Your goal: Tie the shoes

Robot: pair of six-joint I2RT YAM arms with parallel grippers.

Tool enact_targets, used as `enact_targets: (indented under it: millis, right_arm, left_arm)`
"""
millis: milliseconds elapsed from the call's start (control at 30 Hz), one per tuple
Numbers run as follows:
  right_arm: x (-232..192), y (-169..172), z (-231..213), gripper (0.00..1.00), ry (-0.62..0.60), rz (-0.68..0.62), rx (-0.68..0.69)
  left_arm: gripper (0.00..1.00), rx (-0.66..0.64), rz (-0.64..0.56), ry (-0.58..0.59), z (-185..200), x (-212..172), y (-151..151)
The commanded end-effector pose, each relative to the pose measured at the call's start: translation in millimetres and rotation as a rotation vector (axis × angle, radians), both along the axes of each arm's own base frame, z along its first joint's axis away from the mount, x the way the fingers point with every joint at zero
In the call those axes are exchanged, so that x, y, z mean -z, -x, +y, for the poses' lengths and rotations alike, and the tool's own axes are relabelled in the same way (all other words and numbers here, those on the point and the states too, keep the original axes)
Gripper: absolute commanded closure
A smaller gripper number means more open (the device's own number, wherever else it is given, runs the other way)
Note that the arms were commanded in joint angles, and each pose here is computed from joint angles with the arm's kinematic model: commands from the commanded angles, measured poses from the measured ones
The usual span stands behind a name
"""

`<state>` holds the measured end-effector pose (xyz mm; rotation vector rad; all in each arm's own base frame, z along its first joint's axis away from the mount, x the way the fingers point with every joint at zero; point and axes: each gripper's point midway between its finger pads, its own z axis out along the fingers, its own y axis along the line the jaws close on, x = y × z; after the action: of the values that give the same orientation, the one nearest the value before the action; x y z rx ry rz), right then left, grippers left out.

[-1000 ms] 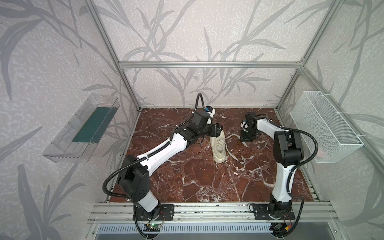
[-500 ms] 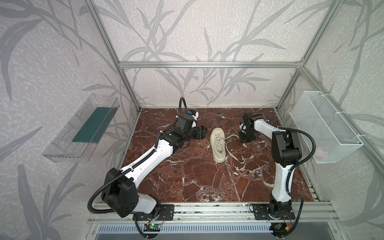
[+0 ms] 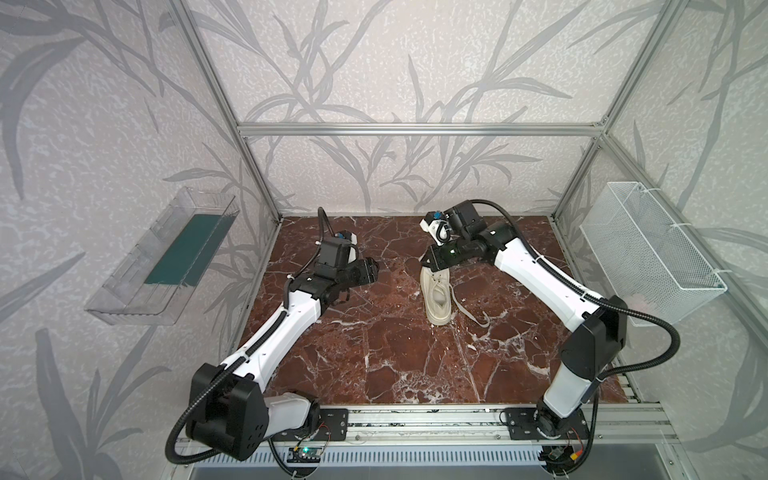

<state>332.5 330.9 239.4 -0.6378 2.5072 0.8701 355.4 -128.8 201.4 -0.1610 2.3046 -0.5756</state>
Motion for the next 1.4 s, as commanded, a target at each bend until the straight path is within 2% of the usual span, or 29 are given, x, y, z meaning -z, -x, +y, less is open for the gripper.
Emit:
enact_targets:
  millis: [0, 133, 167, 200, 267, 367, 433, 567, 700, 867, 1000, 1200, 1367]
  right_arm:
    - [26.3, 32.2, 39.9, 0.99, -0.025, 0.151, -0.062]
    - [39.0, 65.7, 83.3, 0.95, -0.038, 0.200, -0.156]
    - [43.9, 71.3, 89.7, 0.89, -0.031, 0.212, -0.169]
    - [48.3, 74.3, 93.3, 0.77, -0.020, 0.218, -0.173]
    - [51.0, 76.5, 94.3, 0.61, 0.001, 0.216, -0.168]
    - [42.1, 72.6, 87.8, 0.48, 0.016, 0.169, -0.143]
    - [34.4, 68.9, 77.6, 0.45, 0.045, 0.128, -0.119]
    - [28.6, 57.2, 37.1, 0.45, 0.129, 0.067, -0.006]
    - [37.7, 46.7, -34.2, 0.46, 0.240, 0.043, 0.174]
    - [78.1, 52.0, -130.0, 0.48, 0.363, 0.122, 0.406]
    - [116.9, 67.2, -188.6, 0.49, 0.469, 0.176, 0.521]
    - [163.9, 83.4, -222.1, 0.52, 0.540, 0.291, 0.579]
    - [182.4, 81.5, -226.5, 0.56, 0.560, 0.324, 0.579]
  left_arm:
    - [0.31, -0.042, 0.031, 0.013, 19.2, 6.1, 13.9]
    - [0.31, -0.098, 0.066, 0.021, 40.0, 20.7, 25.4]
    - [0.31, -0.114, 0.076, 0.028, 44.6, 25.1, 28.3]
    - [0.31, -0.126, 0.083, 0.035, 48.0, 28.8, 31.0]
    - [0.31, -0.134, 0.097, 0.040, 51.1, 35.7, 35.2]
    - [0.31, -0.130, 0.114, 0.045, 50.8, 41.3, 38.7]
    - [0.31, -0.127, 0.116, 0.049, 49.6, 42.5, 38.0]
    - [0.31, -0.113, 0.112, 0.057, 46.5, 41.0, 34.6]
    - [0.31, -0.094, 0.112, 0.067, 40.8, 42.7, 32.5]
    - [0.31, -0.051, 0.118, 0.048, 24.4, 49.0, 32.0]
    - [0.31, -0.019, 0.121, 0.024, 9.5, 54.9, 32.6]
    - [0.31, -0.002, 0.137, 0.019, -2.8, 62.7, 32.8]
    - [0.31, 0.001, 0.140, 0.014, -4.2, 64.5, 32.4]
